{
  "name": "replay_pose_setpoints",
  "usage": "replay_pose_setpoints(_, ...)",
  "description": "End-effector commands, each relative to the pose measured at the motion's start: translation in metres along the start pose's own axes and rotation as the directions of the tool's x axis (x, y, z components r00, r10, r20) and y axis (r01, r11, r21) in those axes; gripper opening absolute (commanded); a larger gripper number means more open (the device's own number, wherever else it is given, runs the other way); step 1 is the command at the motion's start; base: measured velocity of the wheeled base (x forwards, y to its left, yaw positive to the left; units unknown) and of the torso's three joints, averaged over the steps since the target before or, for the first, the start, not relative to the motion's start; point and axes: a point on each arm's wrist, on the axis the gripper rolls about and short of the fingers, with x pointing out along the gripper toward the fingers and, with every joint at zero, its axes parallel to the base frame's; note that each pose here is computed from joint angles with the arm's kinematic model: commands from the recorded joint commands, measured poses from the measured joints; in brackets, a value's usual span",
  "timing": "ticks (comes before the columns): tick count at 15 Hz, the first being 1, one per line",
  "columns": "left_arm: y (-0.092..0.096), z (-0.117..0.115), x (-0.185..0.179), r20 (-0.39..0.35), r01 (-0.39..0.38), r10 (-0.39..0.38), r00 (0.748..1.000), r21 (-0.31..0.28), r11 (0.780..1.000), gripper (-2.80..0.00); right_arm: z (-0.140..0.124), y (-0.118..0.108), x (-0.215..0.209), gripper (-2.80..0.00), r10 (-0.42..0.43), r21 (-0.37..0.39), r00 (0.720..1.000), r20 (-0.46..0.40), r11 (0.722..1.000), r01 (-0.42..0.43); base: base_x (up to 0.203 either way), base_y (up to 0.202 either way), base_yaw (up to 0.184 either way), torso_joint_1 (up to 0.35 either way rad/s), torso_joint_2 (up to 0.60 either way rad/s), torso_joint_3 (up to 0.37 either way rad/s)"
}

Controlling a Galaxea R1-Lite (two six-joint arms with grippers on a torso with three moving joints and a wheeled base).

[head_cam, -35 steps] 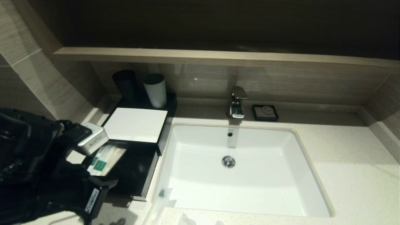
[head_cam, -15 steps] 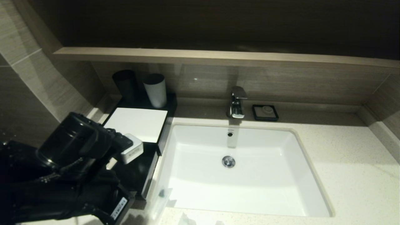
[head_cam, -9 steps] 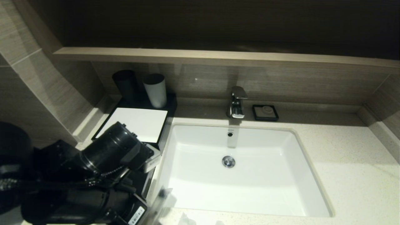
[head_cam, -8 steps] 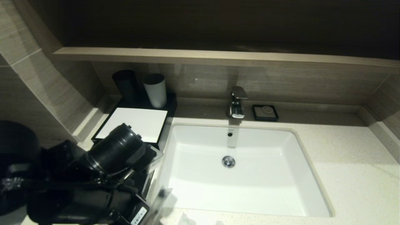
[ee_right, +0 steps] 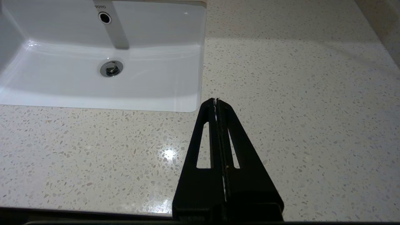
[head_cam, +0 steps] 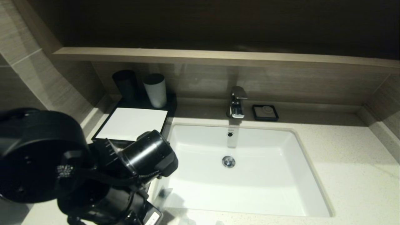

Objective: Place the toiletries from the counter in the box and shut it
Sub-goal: Pick up the bathroom toiletry

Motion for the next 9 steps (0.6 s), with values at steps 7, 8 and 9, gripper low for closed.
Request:
replay_pose_setpoints(7,-0.011,0.008,0.009,-0.163,-0.028,0.038,0.986,0.066,0.997,-2.8,0.0,0.0,0.0,-2.8,0.0,0.0,1.0,0.001,1.0,0.0,0.0,0.0,0.0,0.0,0.0,0.0)
replay_pose_setpoints(8,-0.012,0.009,0.01,-0.192,-0.031,0.045,0.98,0.077,0.997,-2.8,0.0,0.0,0.0,-2.8,0.0,0.0,1.0,0.001,1.0,0.0,0.0,0.0,0.0,0.0,0.0,0.0)
replay_pose_setpoints(9,-0.015,0.01,0.011,-0.202,-0.03,0.047,0.978,0.086,0.996,-2.8,0.0,0.0,0.0,-2.8,0.0,0.0,1.0,0.001,1.0,0.0,0.0,0.0,0.0,0.0,0.0,0.0)
